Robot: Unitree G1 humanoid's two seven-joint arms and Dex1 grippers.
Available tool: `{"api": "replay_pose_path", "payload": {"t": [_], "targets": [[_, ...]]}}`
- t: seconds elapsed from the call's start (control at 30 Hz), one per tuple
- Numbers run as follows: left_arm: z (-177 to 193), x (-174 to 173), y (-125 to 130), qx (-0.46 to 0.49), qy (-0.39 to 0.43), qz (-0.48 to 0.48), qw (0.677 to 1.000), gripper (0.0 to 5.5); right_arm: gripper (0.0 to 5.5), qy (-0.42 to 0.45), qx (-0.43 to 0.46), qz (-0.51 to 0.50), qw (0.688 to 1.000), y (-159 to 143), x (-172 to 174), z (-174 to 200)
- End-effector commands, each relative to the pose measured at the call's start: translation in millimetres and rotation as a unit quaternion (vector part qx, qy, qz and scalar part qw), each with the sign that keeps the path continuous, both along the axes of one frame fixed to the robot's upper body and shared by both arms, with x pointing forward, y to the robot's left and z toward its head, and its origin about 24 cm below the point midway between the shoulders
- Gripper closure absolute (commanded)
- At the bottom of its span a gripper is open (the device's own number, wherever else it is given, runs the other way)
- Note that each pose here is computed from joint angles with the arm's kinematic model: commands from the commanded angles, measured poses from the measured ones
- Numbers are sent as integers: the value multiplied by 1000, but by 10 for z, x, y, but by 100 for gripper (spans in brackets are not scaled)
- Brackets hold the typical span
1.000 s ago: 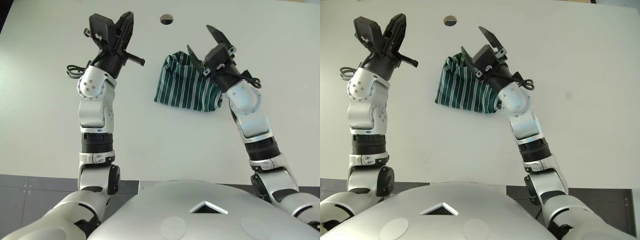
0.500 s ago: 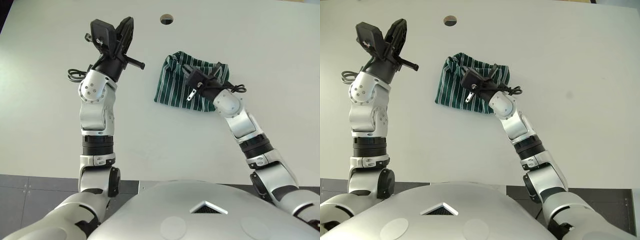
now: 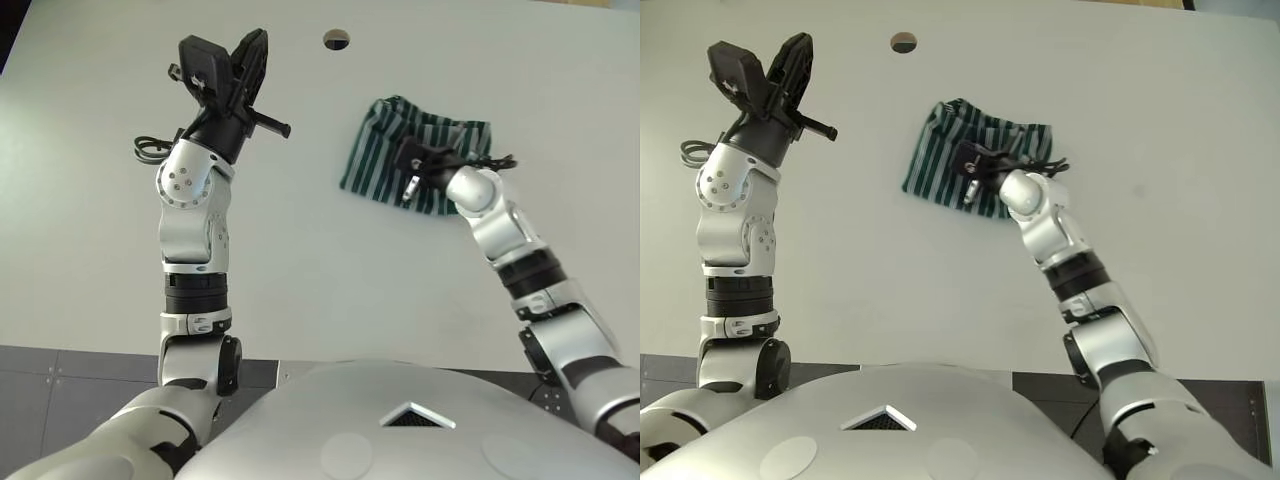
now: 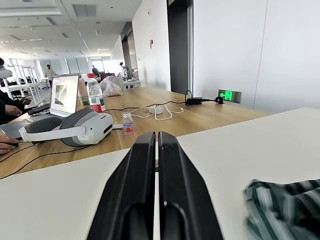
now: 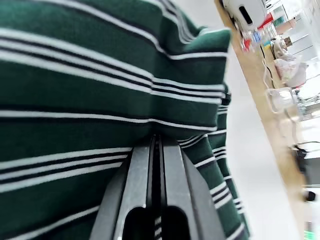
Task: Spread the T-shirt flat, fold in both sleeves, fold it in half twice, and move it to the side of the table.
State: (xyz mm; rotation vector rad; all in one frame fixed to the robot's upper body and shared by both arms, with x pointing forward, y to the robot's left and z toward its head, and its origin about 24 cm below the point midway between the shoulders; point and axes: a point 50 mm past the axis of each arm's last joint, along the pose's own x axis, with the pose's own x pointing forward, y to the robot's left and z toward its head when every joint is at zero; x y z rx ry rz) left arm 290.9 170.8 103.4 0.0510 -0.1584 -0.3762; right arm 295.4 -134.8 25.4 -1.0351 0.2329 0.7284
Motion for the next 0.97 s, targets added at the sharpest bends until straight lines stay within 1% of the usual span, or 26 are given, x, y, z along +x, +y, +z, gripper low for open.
{"api": "replay_pose_path", "payload": {"t": [0.03,0.1,0.2,0.3,0.33,0.4,0.47,0.53,0.57,0.63,0.7,0.77,0.83,0.97], "targets": [[-14,-9,8,1,7,3,1000,540,536,59,-162,-23,985,-821,-385,-168],[-17,-11,1,1,9,0,1000,540,536,54,-235,-22,970,-1129,-508,-65],[-34,-23,-15,-1,12,-6,1000,540,536,46,-318,-18,947,-1414,-610,47],[-55,-35,-45,-3,16,-13,1000,540,536,36,-352,-37,934,-1586,-623,90],[-62,-36,-57,-4,17,-15,1000,540,536,24,-334,-49,941,-1561,-594,119],[-79,-42,-85,-6,21,-23,1000,540,536,-23,-258,-77,963,-1429,-507,241],[-128,-99,-96,-10,26,-31,999,540,536,-104,-144,-107,978,-1246,-403,483],[-216,-195,-96,-11,31,-33,999,540,536,-168,-35,-129,977,-1089,-410,673],[-268,-254,-91,-6,33,-29,999,540,536,-196,30,-139,970,-1005,-460,754],[-341,-387,-73,15,25,-6,1000,540,536,-253,163,-156,941,-841,-620,905],[-342,-524,-52,45,-4,19,999,540,536,-284,263,-172,906,-704,-803,969],[-351,-670,-21,65,-34,53,996,540,536,-297,338,-191,872,-552,-1012,909],[-386,-780,19,76,-46,81,993,540,536,-303,366,-212,854,-476,-1131,823],[-510,-890,40,70,-29,110,991,540,536,-319,392,-231,831,-438,-1195,757]]}}
